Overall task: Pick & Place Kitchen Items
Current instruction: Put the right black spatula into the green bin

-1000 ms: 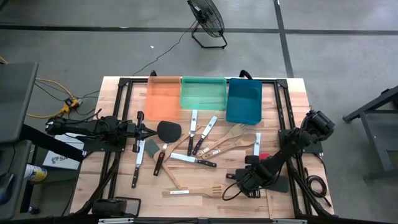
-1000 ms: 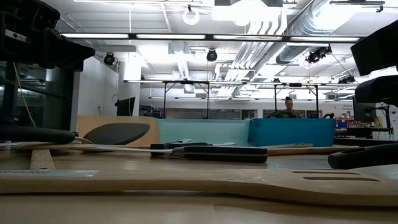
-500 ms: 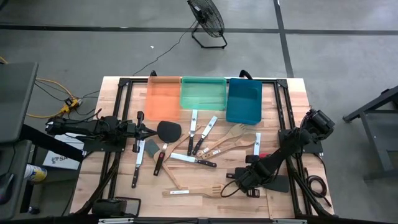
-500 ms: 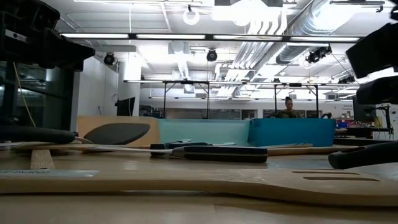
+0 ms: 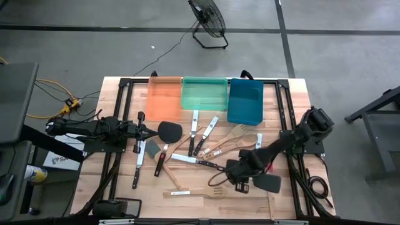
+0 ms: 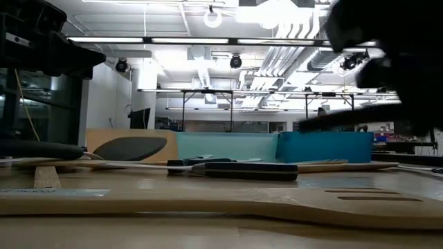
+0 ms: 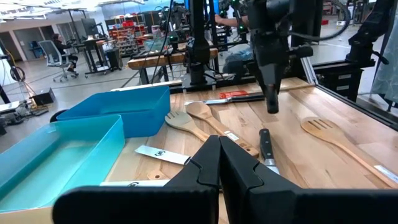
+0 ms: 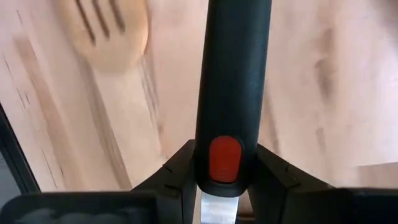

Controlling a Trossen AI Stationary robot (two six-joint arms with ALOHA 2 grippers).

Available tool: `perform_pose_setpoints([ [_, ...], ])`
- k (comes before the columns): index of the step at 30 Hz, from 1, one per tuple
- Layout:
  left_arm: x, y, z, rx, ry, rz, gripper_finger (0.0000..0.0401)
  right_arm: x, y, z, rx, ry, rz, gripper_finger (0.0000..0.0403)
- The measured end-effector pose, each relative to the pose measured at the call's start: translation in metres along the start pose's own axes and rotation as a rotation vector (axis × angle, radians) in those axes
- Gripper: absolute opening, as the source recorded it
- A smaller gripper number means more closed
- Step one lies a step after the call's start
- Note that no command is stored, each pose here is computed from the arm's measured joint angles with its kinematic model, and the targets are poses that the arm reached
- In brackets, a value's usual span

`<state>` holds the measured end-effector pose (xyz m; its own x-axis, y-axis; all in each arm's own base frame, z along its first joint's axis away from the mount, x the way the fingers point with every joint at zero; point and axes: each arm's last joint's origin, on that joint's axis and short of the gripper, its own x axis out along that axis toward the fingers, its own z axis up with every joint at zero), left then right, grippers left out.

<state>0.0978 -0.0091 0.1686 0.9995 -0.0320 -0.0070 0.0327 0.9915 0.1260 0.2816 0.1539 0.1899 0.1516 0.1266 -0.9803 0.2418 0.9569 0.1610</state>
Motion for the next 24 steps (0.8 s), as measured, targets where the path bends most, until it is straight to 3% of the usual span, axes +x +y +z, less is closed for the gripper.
perform_pose_setpoints([
  [6, 0.000, 0.000, 0.000, 0.000, 0.000, 0.000, 0.0000, -0.018, -0.021, 0.026, 0.058, -0.012, -0.055, 0.0098],
  [16, 0.000, 0.000, 0.000, 0.000, 0.000, 0.000, 0.0000, -0.033, -0.069, 0.065, -0.032, -0.110, -0.174, 0.0099],
  [24, 0.000, 0.000, 0.000, 0.000, 0.000, 0.000, 0.0000, -0.052, -0.114, 0.098, -0.043, -0.248, -0.351, 0.0100],
])
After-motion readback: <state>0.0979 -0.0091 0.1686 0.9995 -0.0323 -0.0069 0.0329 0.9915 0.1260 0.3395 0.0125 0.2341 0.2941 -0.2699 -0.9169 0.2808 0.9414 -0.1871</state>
